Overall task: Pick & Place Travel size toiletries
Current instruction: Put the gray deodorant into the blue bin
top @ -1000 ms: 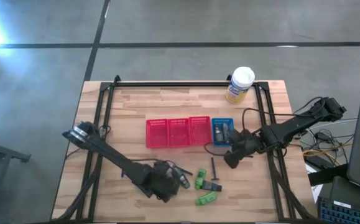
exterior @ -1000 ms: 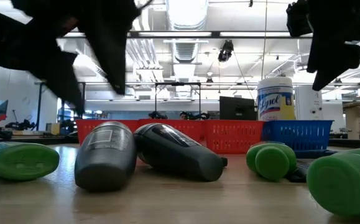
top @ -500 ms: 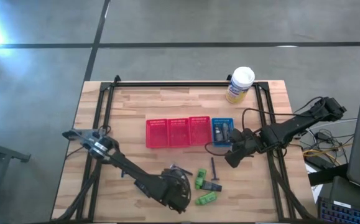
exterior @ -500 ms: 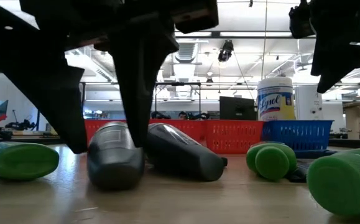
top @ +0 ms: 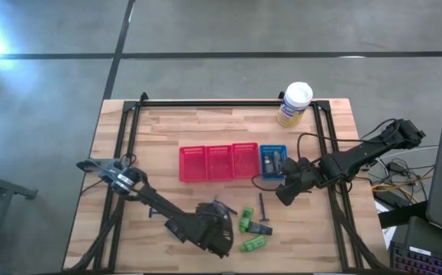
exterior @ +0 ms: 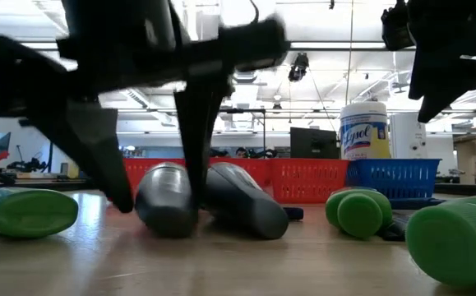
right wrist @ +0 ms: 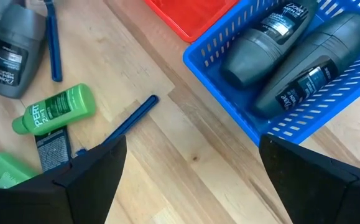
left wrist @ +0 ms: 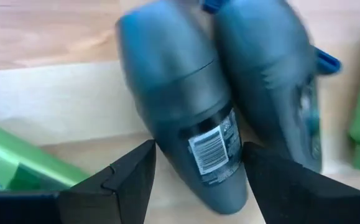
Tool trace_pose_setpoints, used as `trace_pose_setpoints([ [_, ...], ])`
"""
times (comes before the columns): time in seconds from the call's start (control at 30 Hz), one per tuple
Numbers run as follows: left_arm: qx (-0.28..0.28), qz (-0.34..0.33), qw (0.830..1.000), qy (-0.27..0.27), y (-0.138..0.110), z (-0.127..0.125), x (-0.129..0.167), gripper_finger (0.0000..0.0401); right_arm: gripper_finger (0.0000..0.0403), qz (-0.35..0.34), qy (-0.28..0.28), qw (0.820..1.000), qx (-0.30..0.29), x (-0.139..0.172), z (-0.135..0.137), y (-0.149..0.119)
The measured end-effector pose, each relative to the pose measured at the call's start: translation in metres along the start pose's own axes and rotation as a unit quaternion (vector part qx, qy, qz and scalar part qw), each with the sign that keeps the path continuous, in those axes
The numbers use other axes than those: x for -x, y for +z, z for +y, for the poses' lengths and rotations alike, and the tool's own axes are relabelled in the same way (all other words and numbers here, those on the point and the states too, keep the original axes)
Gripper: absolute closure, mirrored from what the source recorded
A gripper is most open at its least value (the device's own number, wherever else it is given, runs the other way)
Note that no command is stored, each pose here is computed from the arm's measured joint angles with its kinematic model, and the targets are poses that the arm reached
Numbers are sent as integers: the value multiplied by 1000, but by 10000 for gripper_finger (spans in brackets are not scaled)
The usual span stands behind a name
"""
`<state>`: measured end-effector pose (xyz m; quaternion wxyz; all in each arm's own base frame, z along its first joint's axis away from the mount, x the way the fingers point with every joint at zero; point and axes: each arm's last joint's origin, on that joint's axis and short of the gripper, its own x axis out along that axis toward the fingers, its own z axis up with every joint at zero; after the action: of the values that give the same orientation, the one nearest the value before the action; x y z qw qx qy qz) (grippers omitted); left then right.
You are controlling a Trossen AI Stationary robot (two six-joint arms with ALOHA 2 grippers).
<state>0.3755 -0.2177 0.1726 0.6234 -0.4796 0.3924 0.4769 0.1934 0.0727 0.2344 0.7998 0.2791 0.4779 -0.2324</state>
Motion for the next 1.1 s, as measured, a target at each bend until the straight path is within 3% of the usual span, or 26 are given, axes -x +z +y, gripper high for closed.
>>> trace_pose_setpoints([
  [0.23, -20, 35, 998, 41, 0, 9, -9, 158, 39, 0, 0, 1000, 3, 0, 0, 0],
  [0.63, -13, 20, 999, 35, 4, 6, -8, 158, 39, 2, 1, 1000, 23, 0, 0, 0],
  [0.77, -10, -15, 1000, 19, 8, 3, -6, 158, 39, 2, 1, 1000, 30, 0, 0, 0],
  [1.1, -3, -23, 999, 33, 15, 4, -10, 158, 39, 0, -2, 999, 39, 0, 0, 0],
])
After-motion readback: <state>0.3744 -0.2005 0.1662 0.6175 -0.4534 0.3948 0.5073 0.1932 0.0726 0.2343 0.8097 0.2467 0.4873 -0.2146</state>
